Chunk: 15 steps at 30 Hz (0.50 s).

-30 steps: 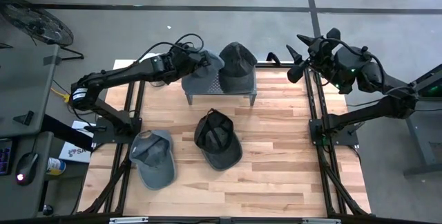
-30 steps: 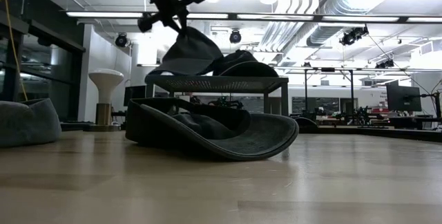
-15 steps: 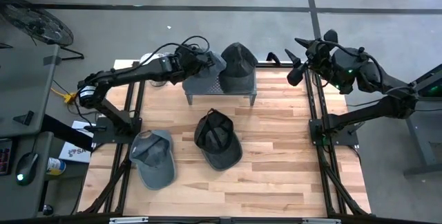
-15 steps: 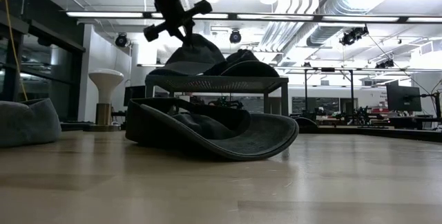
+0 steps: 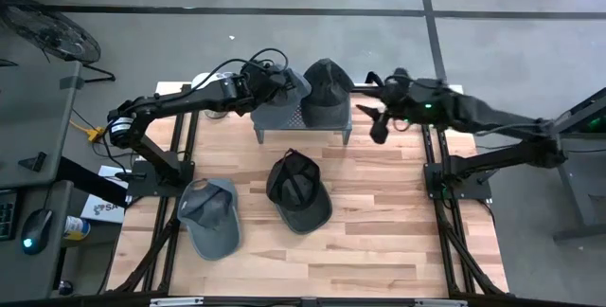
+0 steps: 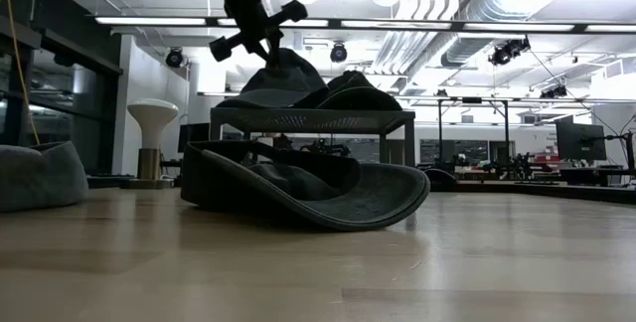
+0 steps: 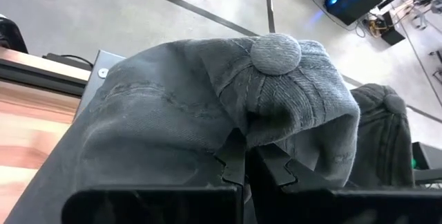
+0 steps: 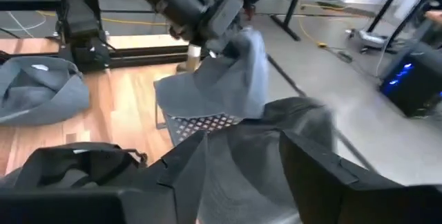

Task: Pick & Place hat
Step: Put the right gray cap on the shelf

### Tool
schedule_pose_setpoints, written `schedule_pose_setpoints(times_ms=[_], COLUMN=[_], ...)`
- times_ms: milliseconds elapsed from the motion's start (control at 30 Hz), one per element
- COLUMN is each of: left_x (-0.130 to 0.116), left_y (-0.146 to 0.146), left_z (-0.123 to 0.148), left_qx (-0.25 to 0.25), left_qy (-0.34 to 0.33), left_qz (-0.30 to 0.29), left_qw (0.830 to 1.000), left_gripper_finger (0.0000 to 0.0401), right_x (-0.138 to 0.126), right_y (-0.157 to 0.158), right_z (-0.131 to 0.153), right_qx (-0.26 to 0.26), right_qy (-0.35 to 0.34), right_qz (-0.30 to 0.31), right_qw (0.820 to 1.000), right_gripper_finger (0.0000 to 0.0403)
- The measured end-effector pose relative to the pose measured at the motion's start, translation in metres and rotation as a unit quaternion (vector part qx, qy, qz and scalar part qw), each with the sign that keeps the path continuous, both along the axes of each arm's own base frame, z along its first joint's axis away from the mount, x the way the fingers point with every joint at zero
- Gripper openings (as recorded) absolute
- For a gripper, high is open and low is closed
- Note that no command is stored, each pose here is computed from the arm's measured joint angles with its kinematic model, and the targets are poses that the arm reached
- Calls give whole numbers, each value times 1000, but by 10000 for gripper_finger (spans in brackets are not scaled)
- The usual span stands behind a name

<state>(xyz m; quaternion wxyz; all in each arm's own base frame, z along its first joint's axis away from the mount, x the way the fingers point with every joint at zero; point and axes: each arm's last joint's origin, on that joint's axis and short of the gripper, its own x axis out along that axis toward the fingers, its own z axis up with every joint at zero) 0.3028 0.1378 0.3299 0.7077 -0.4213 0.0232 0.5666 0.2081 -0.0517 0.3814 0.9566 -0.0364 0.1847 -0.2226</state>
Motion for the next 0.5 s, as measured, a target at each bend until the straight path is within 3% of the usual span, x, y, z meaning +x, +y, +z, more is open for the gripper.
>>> schedule_pose_setpoints(times_ms=[133, 333, 500], left_x=[0, 1, 2], left_y=[0, 0, 1], left_z=[1, 2, 5], left_qx=[4, 9, 24], left_qy=[-5, -16, -32], left_qz=[3, 17, 30], left_qw=[1000, 1000, 999], left_gripper_finger=[0, 1, 1], right_x=[5, 5, 4], right_y=[-16, -33, -39], right_z=[-29, -62, -80], right_qx=[25, 68, 82], right_qy=[-20, -40, -60], right_qz=[-25, -25, -14], right_qw=[999, 997, 995], right_gripper_finger=[122, 18, 8])
